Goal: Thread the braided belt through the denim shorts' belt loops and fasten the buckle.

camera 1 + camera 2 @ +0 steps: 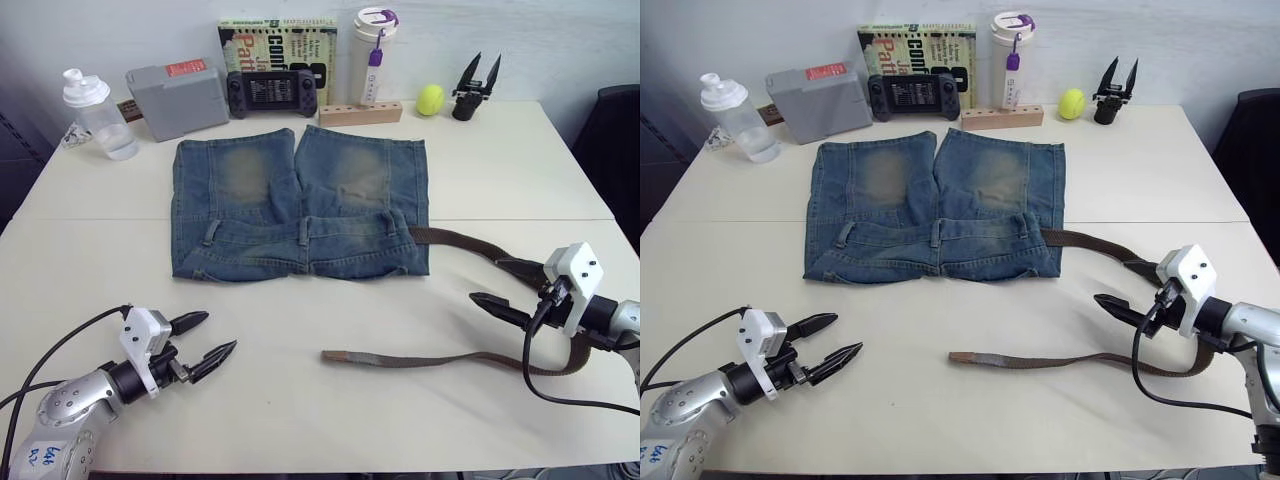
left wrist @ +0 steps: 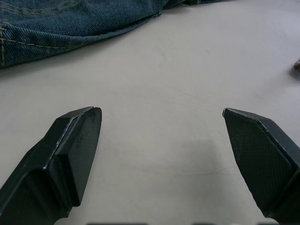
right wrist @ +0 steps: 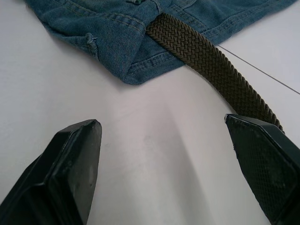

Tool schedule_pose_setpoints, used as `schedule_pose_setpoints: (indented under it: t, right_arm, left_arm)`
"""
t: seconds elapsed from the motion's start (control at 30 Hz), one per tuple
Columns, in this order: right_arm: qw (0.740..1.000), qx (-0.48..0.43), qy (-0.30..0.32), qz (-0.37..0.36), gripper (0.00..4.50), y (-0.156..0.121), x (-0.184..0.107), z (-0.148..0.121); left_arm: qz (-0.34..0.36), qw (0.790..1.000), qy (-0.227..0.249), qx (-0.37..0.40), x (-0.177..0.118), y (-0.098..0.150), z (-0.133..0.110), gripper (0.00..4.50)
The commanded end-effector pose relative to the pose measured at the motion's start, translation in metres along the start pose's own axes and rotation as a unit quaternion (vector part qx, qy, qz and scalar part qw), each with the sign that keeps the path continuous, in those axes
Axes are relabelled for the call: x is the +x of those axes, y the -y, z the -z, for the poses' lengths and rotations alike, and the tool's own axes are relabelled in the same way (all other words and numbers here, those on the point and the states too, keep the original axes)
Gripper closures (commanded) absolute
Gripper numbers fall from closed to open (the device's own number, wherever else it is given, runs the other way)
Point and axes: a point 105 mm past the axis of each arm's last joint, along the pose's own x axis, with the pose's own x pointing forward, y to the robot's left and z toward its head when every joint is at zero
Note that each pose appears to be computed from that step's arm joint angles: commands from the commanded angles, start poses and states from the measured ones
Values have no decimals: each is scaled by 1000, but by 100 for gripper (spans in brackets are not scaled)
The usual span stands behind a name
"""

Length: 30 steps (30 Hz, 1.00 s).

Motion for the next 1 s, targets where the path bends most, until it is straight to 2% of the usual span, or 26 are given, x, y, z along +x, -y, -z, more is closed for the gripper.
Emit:
schedule_pose_setpoints:
  t: [0.03,0.33,0.43,0.5,0.67,0.8,1.0]
  right_arm:
    - [1000,-10,14,0,3,1,-1,-7]
    - [1000,-14,11,-5,3,4,1,-9]
    - [999,-29,0,-31,3,-2,4,-11]
    - [997,-49,-13,-53,3,-9,7,-12]
    - [983,-86,-36,-155,3,-47,18,-33]
    - [958,-135,-82,-240,3,-81,23,-35]
    - [922,-189,-101,-322,3,-127,37,-30]
  left_arm:
    - [15,1000,4,13,-1,5,-7,0]
    - [67,997,29,-2,-7,9,-19,0]
    - [125,991,36,-10,-9,14,-34,0]
    - [164,986,19,5,-10,19,-39,0]
    - [258,963,-17,71,-8,27,-55,0]
    - [312,936,-47,156,1,36,-61,0]
    - [341,922,-38,178,8,43,-67,0]
